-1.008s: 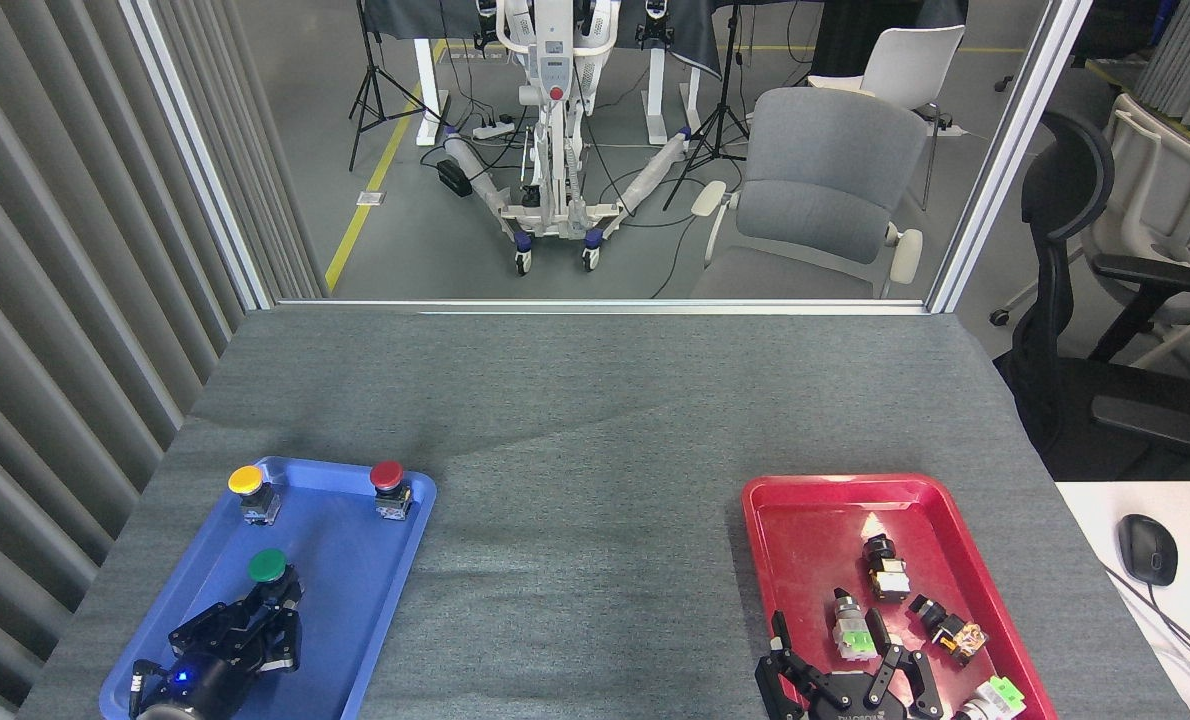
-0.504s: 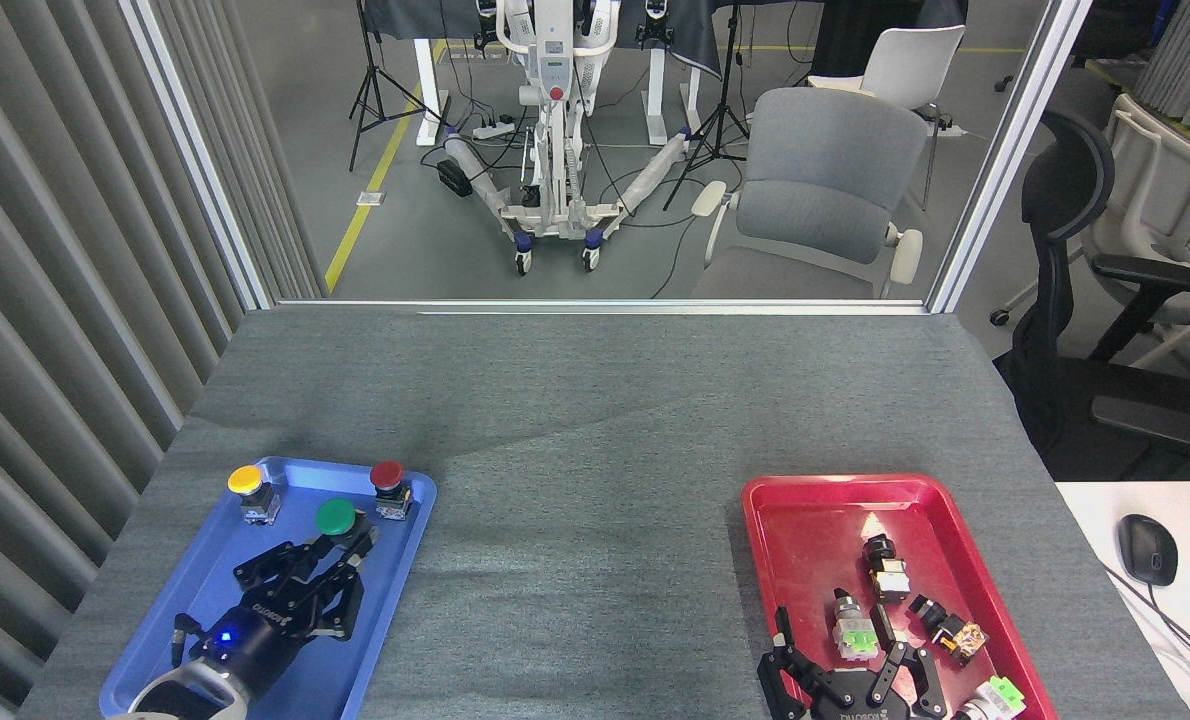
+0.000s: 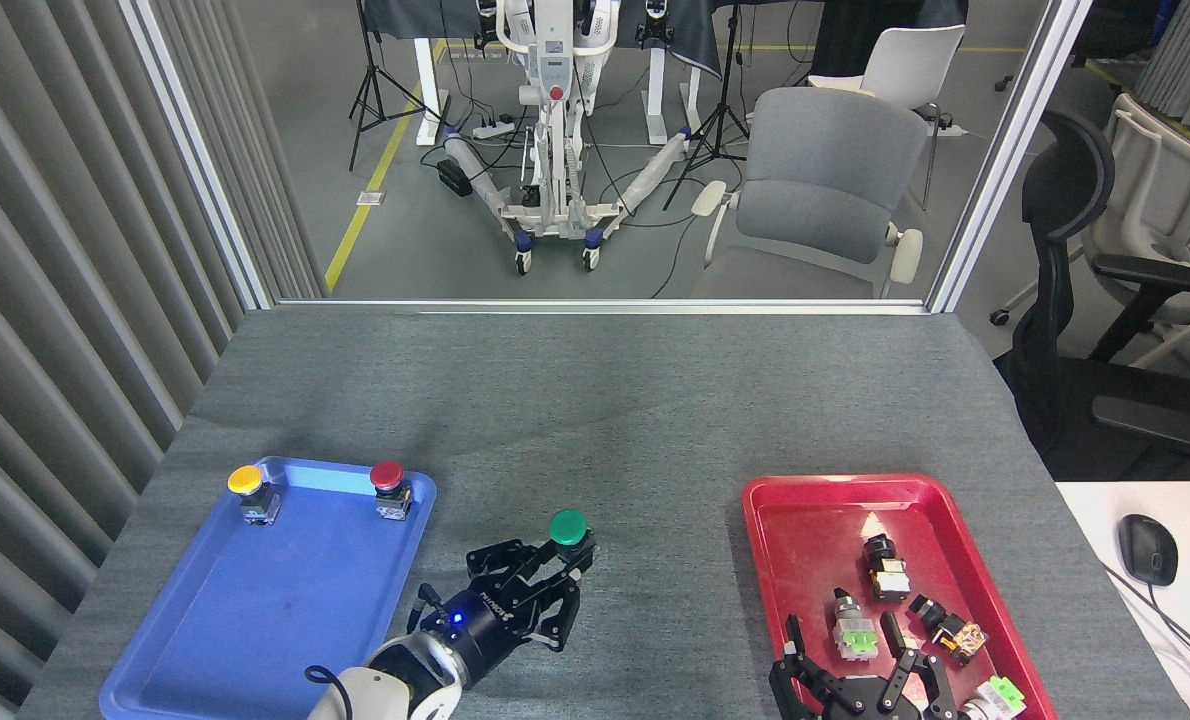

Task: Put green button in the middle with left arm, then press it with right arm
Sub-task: 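Carry the green button off the tray to the table middle, then release the button, withdraw left gripper, raise right gripper toward it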

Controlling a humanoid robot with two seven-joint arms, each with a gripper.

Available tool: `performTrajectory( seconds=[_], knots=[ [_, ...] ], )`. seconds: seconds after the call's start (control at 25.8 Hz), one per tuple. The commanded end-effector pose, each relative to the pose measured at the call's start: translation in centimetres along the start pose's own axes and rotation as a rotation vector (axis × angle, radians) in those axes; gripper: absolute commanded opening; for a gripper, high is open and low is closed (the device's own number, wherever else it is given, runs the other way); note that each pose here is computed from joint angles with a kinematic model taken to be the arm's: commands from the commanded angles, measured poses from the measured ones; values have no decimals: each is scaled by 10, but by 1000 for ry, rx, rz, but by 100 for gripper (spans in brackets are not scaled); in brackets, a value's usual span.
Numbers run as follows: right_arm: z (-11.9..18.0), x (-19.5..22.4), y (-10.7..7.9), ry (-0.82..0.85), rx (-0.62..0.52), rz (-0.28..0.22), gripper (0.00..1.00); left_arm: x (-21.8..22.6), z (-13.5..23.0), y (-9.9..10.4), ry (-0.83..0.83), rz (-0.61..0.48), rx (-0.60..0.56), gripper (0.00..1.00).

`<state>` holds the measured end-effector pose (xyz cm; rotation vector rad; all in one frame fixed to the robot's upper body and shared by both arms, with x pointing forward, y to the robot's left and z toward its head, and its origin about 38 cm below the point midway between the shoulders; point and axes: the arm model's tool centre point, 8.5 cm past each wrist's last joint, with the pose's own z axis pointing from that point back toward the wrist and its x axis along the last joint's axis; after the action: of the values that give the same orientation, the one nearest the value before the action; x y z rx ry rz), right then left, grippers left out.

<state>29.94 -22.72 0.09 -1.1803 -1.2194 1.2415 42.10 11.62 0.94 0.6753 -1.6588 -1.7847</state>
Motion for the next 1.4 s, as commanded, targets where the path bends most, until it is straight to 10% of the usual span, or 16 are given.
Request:
performTrajectory(
  seconds=[0.0,0.58,0.81,0.89,1.36],
  knots=[
    [0,-2,3,-1,11,5,100,14,-10,-14,-6,-4,-43,0],
    [0,3,3,-11,16,5,100,20,-6,-43,40,7,-126,12],
    [0,3,3,-12,16,5,100,25,-9,-43,47,23,-121,90],
    [1,5,4,-13,18,5,100,27,-10,-40,38,21,-109,98],
    [-3,32,4,-44,30,-6,99,-25,70,3,143,40,76,99]
  ],
)
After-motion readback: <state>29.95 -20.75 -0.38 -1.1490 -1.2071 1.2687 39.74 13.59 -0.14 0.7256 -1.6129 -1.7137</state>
